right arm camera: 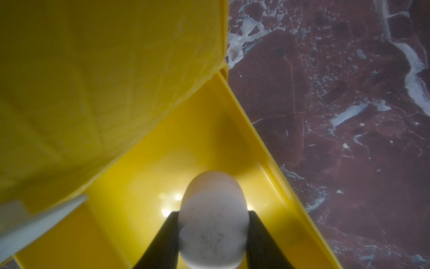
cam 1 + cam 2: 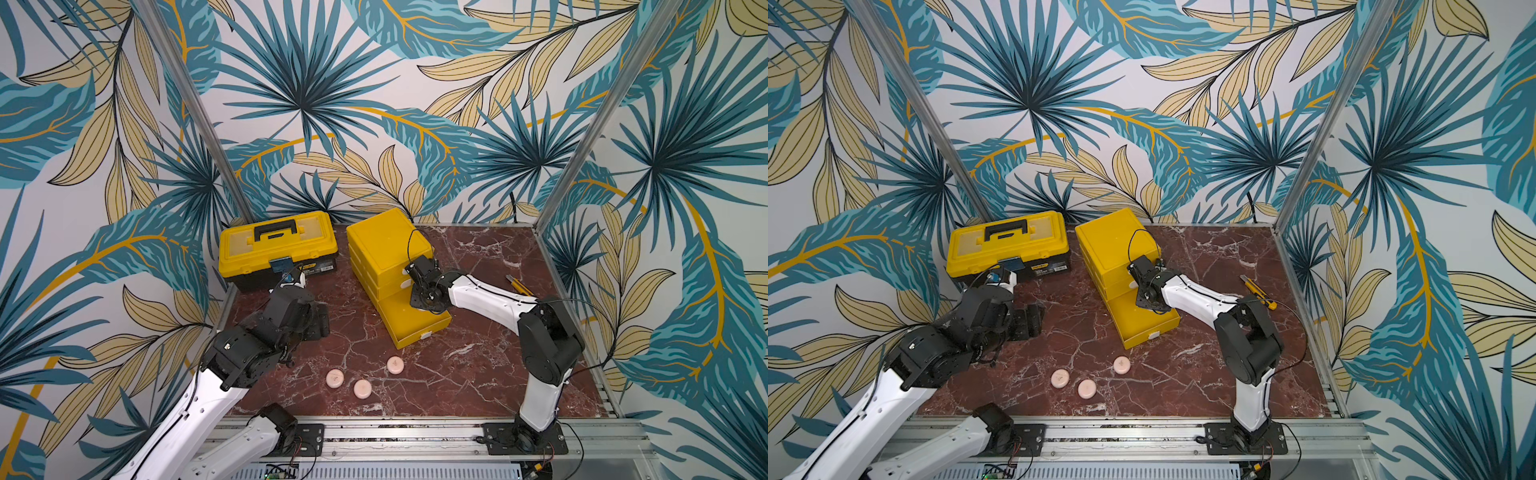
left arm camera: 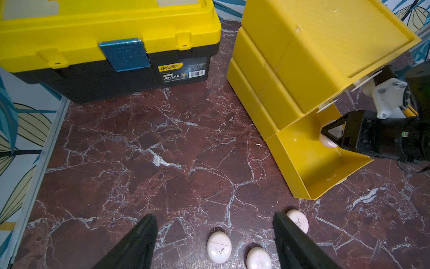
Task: Put the bluetooth earphones in the drawer according to color
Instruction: Place the bluetooth earphone in the drawer.
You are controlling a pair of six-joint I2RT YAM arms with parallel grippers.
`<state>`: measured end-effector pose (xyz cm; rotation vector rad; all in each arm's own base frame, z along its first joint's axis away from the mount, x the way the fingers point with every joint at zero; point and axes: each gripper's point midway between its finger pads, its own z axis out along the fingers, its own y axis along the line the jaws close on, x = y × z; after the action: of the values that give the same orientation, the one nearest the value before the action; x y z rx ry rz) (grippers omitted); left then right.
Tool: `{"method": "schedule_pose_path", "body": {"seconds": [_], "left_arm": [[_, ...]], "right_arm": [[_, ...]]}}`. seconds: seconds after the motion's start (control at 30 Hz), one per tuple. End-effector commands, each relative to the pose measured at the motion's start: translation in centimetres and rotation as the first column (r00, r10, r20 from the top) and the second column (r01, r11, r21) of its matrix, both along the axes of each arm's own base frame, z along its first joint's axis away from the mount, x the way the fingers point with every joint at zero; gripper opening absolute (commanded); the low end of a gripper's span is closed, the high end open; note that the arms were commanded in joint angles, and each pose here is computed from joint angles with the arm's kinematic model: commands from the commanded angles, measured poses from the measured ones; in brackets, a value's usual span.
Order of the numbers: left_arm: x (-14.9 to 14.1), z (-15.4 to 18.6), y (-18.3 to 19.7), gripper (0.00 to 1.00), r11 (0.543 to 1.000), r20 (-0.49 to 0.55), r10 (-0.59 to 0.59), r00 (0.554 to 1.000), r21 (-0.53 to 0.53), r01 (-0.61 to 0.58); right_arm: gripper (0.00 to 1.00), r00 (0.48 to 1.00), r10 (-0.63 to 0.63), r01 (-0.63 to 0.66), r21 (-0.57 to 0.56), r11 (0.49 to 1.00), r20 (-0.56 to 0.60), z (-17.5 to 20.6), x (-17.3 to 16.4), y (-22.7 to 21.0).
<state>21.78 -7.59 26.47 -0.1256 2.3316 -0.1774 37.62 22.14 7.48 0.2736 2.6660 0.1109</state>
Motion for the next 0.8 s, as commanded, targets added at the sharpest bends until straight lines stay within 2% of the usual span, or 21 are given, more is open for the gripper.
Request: {"method": "schedule_pose_path", "body": {"seconds": [0.0, 0.4, 0.63, 0.77], "left_arm": [[-0.5, -1.0, 0.4, 0.83, 1.000, -0.028, 0.015, 0.999, 0.005, -0.015], [-0.9, -1.3, 0.7, 0.83, 1.000, -0.044, 0.020, 0.999, 0.016, -0.019], [-1.1, -1.0, 1.2, 0.83, 0.999, -0.040, 0.026, 0.999, 0.027, -0.025], [-1.4, -1.0, 1.3, 0.84, 0.999, -0.044, 0.029, 0.999, 0.025, -0.028]], "right_arm": [[0.34, 1.000, -0.020, 0.020, 0.029, 0.999, 0.010, -1.1, 0.4, 0.0], [0.40, 1.000, -0.020, 0.020, 0.032, 0.999, -0.008, -2.5, 0.4, -0.2], [0.47, 0.999, -0.030, 0.031, 0.032, 0.999, -0.026, -2.8, 0.3, -0.5], [0.52, 1.000, -0.021, 0.021, 0.043, 0.999, -0.005, -1.7, 0.4, -0.5]]}}
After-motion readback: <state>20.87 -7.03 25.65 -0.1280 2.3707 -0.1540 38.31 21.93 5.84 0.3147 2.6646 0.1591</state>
